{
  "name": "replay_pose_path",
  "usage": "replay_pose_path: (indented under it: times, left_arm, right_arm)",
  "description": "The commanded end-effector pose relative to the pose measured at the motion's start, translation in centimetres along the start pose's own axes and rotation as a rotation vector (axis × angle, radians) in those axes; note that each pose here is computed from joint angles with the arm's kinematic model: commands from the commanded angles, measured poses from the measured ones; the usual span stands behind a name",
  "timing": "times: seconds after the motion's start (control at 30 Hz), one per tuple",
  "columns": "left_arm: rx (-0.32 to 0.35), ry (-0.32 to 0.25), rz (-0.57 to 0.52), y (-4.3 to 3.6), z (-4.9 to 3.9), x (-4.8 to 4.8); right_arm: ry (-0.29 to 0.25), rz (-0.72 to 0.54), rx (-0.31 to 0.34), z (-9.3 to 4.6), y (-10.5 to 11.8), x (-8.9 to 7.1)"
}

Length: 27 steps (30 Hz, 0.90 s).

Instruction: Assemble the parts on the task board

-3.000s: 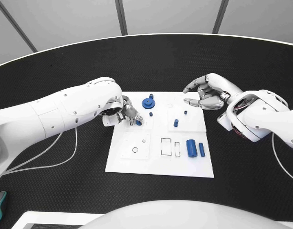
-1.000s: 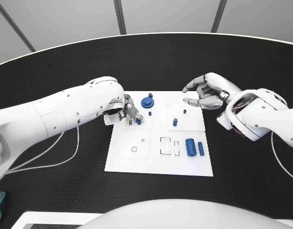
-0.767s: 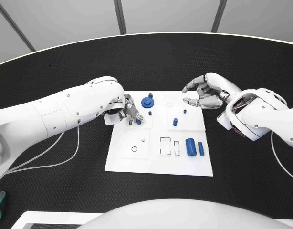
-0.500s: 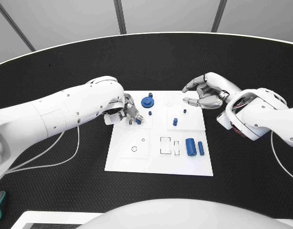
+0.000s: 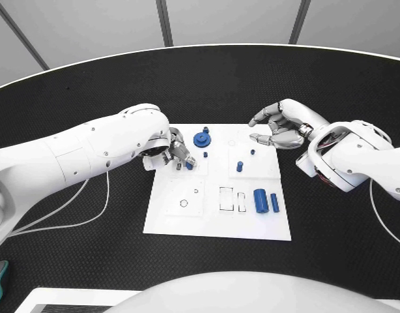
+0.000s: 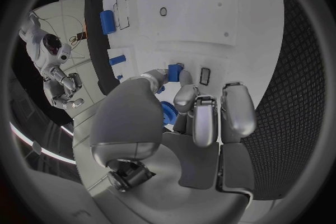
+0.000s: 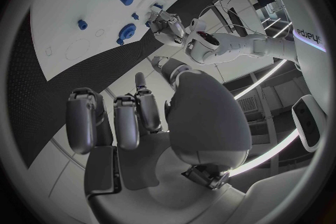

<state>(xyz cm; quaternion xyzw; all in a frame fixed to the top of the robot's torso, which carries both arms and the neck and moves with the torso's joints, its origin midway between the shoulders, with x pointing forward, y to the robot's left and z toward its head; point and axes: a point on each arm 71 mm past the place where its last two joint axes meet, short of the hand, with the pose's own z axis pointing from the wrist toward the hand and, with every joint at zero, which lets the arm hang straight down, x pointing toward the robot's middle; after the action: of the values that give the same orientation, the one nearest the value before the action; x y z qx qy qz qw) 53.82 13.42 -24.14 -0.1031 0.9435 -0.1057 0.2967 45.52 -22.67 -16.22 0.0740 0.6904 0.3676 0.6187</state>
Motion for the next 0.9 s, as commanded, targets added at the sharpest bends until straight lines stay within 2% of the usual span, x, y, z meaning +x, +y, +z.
replay_pose_path:
  times: [0.03, 0.5, 0.9]
  left_arm:
    - [0.004, 0.015, -0.013, 0.05, 0.01, 0.06]
    - [0.007, 0.066, -0.015, 0.68, -0.21, 0.32]
    - [-0.002, 0.079, -0.002, 0.82, -0.47, 0.20]
  right_arm:
    - [0.000, 0.000, 0.000, 0.01, 0.00, 0.01]
    - [0.001, -0.001, 0.001, 0.05, -0.06, 0.01]
    - [0.001, -0.001, 0.001, 0.07, -0.08, 0.00]
